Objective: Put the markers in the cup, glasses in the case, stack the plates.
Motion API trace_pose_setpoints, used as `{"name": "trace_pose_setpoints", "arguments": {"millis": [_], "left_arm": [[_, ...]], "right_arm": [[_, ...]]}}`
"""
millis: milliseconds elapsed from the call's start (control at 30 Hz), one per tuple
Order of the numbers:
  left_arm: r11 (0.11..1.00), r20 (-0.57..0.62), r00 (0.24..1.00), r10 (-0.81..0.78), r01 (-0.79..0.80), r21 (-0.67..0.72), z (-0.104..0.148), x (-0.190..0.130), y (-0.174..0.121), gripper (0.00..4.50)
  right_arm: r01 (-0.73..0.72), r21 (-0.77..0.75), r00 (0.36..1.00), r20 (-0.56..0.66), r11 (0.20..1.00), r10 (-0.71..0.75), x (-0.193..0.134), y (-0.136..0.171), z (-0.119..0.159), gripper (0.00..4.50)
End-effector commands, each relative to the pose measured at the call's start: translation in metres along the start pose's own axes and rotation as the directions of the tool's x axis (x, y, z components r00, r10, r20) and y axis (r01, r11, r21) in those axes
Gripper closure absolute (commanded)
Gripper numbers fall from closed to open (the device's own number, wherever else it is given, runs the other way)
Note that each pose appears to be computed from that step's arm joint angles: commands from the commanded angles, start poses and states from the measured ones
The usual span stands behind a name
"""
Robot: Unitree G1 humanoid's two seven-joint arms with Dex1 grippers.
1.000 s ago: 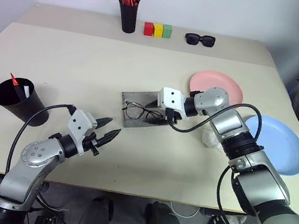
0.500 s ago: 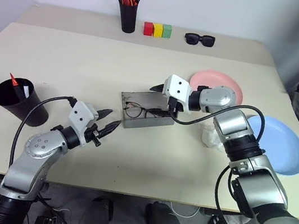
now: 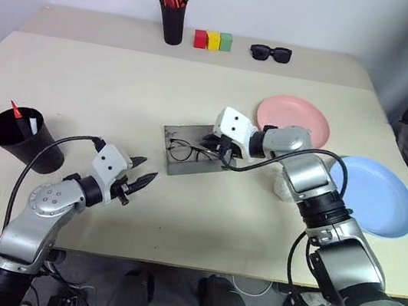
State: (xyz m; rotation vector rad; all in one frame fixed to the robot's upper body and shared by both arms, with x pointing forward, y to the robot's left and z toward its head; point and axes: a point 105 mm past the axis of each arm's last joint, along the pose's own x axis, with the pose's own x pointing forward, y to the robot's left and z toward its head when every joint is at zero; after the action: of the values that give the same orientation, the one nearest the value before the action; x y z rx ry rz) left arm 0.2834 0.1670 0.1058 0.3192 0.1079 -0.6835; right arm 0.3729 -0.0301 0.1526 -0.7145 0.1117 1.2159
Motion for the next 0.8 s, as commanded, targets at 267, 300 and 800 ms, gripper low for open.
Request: {"name": "trace_pose_setpoints", "arguments": {"millis": [267,300,800], "left_arm": [[1.0,0.036,0.999,0.02,-0.021,0.017,0.006,-0.009,-0.003,2.28],[1.0,0.034,0.999,0.022,-0.022,0.016,0.005,-0.01,-0.003,2.28],[1.0,0.026,0.999,0.024,-0.025,0.015,-0.004,-0.009,-0.005,2.28]], "right_arm": [[0.013,-0.006,0.999,-0.037,1.0,-0.013,0.004,-0.007,0.006,4.32],[0.005,-0.005,0.999,-0.04,1.0,-0.005,0.004,-0.006,0.006,4.1],[0.036,0.061,0.996,-0.081,0.997,-0.031,0.008,-0.004,0.01,1.59]]}}
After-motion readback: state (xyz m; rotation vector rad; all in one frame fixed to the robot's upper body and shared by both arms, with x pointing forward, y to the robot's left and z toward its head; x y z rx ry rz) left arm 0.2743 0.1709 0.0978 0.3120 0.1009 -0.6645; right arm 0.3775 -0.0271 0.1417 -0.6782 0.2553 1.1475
